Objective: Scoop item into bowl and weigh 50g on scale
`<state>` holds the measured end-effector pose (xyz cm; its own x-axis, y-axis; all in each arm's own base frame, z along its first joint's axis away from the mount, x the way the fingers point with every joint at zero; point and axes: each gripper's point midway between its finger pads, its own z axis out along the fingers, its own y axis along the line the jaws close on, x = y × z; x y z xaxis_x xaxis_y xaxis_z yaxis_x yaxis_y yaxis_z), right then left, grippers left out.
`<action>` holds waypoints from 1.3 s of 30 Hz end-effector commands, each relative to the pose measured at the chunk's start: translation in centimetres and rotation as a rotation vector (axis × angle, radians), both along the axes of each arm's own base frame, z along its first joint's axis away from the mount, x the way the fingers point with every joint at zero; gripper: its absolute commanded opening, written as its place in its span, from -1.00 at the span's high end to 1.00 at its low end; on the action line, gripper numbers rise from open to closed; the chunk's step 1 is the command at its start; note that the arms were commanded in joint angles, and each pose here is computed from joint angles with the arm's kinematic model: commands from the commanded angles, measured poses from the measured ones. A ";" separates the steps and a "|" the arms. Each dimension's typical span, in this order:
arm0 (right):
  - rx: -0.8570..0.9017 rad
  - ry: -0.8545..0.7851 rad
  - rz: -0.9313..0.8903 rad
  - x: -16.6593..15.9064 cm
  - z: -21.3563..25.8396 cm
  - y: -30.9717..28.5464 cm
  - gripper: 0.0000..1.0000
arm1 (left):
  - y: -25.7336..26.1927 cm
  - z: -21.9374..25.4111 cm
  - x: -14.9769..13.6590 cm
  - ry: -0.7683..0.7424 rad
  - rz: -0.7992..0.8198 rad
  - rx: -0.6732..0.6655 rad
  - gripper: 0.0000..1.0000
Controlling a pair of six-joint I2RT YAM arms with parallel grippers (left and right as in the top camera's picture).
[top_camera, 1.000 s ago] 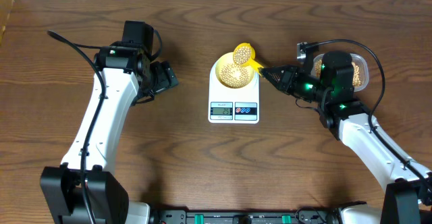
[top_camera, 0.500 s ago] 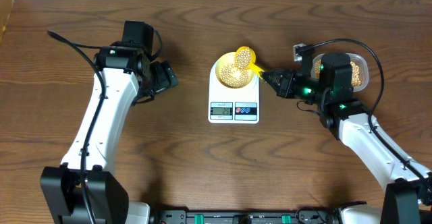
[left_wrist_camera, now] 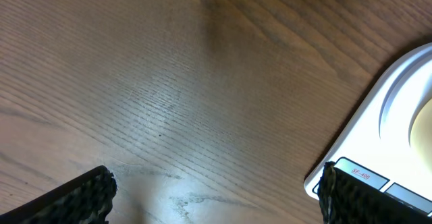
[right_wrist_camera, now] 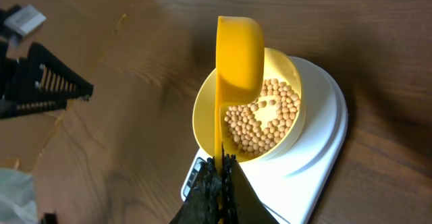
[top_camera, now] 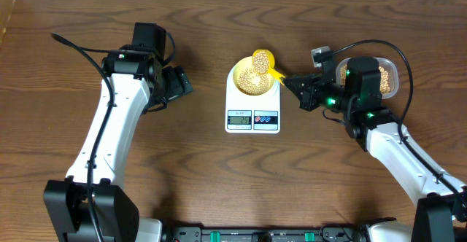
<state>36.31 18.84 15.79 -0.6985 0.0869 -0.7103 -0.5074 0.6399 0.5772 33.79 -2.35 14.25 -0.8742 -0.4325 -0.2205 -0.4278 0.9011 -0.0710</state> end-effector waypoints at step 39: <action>-0.199 -0.165 0.021 0.5 -0.9 0.5 0.98 | 0.3 0.2 0.1 -0.005 0.015 0.010 -0.96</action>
<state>36.77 19.14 14.60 -0.5913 -0.0635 -0.8039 -0.5819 0.7238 0.3709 33.79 -2.34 14.25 -0.8742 -0.4325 -0.2207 -0.4279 0.9010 -0.0707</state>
